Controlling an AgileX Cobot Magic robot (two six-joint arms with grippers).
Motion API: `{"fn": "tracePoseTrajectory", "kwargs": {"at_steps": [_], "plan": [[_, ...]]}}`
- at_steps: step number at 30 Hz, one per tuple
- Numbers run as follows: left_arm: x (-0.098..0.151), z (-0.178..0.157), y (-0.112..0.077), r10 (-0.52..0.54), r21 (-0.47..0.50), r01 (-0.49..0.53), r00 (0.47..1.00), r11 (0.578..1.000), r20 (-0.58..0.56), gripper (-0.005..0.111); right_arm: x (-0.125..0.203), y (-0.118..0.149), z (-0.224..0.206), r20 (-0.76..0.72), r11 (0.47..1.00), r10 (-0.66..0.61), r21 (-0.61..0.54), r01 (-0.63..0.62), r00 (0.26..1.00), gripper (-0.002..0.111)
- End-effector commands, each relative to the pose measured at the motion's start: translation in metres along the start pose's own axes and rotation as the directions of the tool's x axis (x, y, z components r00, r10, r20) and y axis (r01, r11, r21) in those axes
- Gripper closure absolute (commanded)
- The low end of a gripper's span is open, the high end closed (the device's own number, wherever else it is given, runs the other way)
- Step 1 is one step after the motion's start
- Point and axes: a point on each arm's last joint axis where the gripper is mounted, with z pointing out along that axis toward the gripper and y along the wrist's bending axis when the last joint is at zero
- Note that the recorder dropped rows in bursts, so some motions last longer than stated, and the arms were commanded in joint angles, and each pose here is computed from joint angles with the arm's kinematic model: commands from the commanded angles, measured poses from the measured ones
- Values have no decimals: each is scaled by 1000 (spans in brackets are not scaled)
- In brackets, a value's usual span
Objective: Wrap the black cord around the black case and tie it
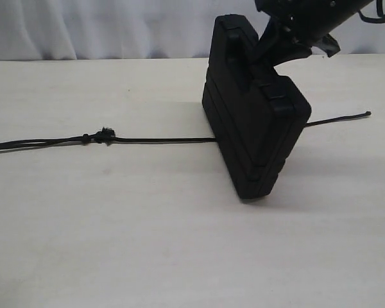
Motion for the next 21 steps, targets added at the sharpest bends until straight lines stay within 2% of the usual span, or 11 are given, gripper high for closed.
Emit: {"fn": "tracePoseTrajectory", "kwargs": {"at_steps": [1, 5, 12, 17, 21], "plan": [[0, 0, 0, -2, -1, 2, 1000, 1000, 5, 107, -1, -25, 5, -23, 986, -48, 161, 51, 999, 89], [0, 0, 0, -2, -1, 2, 1000, 1000, 5, 107, -1, -25, 5, -30, 981, -82, 172, 86, 996, 80], [0, 0, 0, -2, -1, 2, 1000, 1000, 5, 107, -2, -25, 6, -25, 975, -133, 178, 136, 991, 80], [0, 0, 0, -2, -1, 2, 1000, 1000, 5, 107, -2, -25, 6, -24, 975, -132, 175, 134, 991, 86], [0, 0, 0, -2, -1, 2, 1000, 1000, 5, 107, -2, -23, 4, -18, 976, -142, 164, 143, 990, 83]]}}
